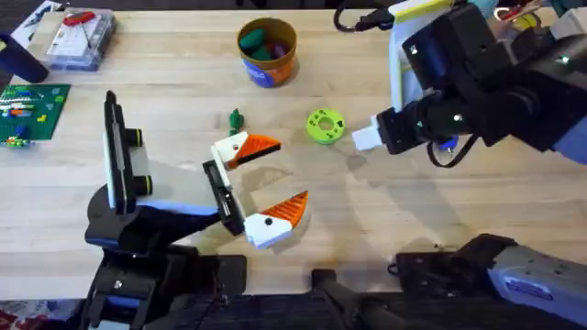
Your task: Pick up the gripper from the table and insert it into the empty holder that is missing its gripper. Then pick up a screw, insert it into the mounting hole, and use the screwdriver to tighten it. Finally, clean up the table by picking up the vegetable and placing it into the bucket.
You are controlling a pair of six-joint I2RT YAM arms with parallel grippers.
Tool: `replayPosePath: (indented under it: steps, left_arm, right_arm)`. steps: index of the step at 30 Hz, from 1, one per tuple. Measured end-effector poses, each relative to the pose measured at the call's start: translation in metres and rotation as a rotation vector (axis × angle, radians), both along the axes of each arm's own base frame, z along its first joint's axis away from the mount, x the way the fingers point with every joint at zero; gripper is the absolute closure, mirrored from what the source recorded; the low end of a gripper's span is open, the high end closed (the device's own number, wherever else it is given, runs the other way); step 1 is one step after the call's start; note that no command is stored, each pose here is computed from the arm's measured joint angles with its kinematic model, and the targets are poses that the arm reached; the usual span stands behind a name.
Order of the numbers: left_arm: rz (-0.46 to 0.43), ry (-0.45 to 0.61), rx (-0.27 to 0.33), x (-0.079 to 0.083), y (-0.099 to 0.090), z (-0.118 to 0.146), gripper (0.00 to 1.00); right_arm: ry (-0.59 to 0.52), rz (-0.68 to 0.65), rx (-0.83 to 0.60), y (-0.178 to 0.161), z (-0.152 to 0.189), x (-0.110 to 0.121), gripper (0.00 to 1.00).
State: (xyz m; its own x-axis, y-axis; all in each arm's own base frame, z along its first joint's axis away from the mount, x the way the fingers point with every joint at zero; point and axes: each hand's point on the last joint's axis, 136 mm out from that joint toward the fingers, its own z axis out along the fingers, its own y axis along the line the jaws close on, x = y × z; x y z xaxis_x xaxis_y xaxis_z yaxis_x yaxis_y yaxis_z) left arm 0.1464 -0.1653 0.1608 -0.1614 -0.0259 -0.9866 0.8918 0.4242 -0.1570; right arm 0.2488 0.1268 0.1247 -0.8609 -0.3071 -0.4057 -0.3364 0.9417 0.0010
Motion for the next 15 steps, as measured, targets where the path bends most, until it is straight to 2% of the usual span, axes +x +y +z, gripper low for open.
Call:
replayPosePath:
  steps: [7, 15]
  left_arm:
    - [0.0, 0.0, 0.0, 0.0, 0.0, 0.0, 0.009]
    - [0.0, 0.001, 0.0, 0.0, 0.0, 0.0, 0.009]
  right_arm:
    - [-0.007, 0.004, 0.003, 0.001, 0.0, 0.002, 0.333]
    - [-0.028, 0.024, 0.028, 0.016, -0.009, 0.021, 0.333]
